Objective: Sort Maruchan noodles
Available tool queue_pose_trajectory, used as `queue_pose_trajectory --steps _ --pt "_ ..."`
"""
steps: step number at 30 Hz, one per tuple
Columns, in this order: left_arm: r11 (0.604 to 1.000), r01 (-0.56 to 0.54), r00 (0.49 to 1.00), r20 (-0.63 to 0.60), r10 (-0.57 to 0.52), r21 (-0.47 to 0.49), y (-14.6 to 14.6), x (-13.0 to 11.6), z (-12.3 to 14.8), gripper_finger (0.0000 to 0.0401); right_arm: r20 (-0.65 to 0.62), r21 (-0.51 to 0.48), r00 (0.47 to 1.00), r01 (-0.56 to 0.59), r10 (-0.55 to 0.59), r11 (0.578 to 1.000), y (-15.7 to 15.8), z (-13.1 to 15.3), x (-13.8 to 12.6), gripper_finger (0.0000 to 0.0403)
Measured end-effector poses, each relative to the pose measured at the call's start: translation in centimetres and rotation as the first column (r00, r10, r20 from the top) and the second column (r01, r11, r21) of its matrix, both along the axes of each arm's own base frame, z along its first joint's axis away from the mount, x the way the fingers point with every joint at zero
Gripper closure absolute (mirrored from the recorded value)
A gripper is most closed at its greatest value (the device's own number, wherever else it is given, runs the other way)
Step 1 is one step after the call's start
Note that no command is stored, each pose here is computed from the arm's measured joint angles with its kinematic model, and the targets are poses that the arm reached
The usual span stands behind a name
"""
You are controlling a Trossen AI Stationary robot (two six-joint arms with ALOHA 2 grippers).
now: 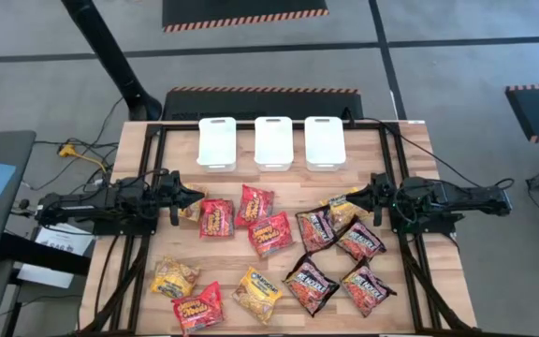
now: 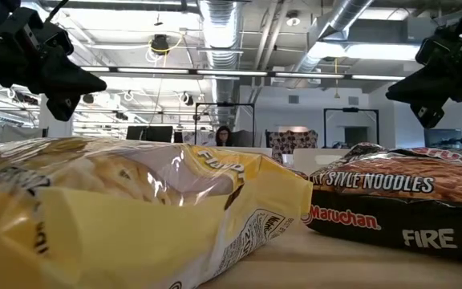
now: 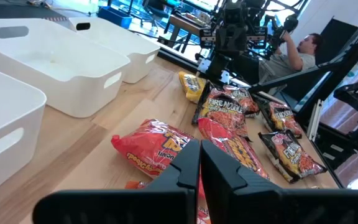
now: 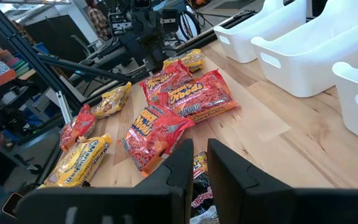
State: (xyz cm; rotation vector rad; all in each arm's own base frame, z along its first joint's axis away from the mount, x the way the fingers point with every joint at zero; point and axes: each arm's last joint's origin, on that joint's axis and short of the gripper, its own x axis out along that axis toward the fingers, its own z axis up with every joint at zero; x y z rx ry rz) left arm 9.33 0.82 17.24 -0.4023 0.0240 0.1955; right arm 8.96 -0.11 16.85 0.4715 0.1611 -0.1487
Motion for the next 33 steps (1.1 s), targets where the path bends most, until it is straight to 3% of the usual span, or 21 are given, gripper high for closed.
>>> queue_pose_trajectory --steps 33 --pt "1.0 -0.012 1.0 0.001 0.012 0.001 0.03 -0.01 0.01 0.0401 0.02 0.0 1.0 0.0 0.0 1.0 0.0 0.15 0.04 0.0331"
